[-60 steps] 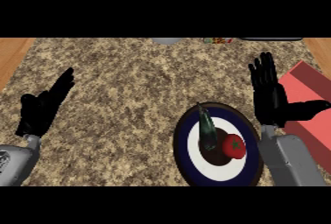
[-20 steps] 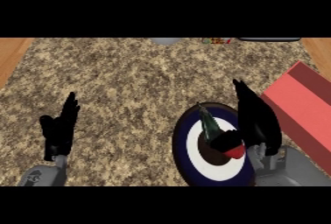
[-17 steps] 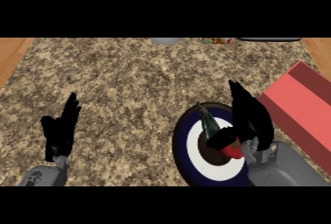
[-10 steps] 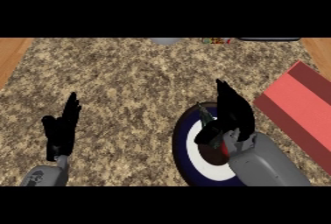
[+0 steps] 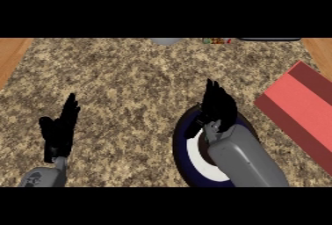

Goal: Pick the eggplant from the plate and place it in the cardboard box

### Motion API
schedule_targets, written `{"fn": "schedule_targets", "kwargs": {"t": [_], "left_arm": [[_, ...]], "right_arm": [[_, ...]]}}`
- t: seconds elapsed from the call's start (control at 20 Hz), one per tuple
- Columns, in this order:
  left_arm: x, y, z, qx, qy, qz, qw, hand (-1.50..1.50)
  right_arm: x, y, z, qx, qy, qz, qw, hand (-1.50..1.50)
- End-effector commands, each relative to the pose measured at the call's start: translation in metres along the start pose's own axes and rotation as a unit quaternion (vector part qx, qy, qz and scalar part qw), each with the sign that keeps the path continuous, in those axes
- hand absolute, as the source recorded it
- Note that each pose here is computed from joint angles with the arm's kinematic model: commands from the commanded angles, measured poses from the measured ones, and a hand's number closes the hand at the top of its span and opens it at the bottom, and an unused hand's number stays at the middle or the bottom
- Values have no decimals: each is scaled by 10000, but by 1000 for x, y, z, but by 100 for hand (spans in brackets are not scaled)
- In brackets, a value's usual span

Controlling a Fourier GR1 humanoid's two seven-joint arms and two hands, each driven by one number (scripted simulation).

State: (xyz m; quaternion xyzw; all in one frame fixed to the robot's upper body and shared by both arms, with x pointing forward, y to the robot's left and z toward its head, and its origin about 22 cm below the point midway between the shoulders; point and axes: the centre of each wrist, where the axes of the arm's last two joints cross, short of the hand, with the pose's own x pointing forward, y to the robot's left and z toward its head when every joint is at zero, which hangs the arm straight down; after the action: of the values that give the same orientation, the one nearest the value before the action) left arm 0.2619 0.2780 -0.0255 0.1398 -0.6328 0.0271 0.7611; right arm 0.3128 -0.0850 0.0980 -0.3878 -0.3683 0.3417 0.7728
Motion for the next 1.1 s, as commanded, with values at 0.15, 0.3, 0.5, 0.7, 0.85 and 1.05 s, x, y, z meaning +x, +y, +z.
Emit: {"fn": "schedule_targets", "kwargs": {"t": [0.15, 0.3, 0.5, 0.7, 0.85, 1.05], "left_arm": [[-4, 1, 5, -9, -35, 12, 10000, 0], [5, -7, -2, 9, -21, -14, 10000, 0], [-8, -8, -6, 24, 40, -9, 10000, 0], [-8, -2, -1, -37, -40, -38, 10000, 0], [-10, 7, -4, 61, -23, 15, 10000, 0], [-7, 1, -2, 9, -26, -17, 10000, 0]], "right_arm": [[20, 6, -2, 18, 1273, 342, 9913, -150], [16, 9, -6, 63, 1384, 125, 9903, -150], [17, 11, -10, 123, 1445, 431, 9885, -150], [0, 24, -19, 165, 1609, 451, 9858, -150], [12, 17, -25, 82, 1614, 497, 9856, -150], [13, 16, -31, 195, 1703, 549, 9837, -150]]}}
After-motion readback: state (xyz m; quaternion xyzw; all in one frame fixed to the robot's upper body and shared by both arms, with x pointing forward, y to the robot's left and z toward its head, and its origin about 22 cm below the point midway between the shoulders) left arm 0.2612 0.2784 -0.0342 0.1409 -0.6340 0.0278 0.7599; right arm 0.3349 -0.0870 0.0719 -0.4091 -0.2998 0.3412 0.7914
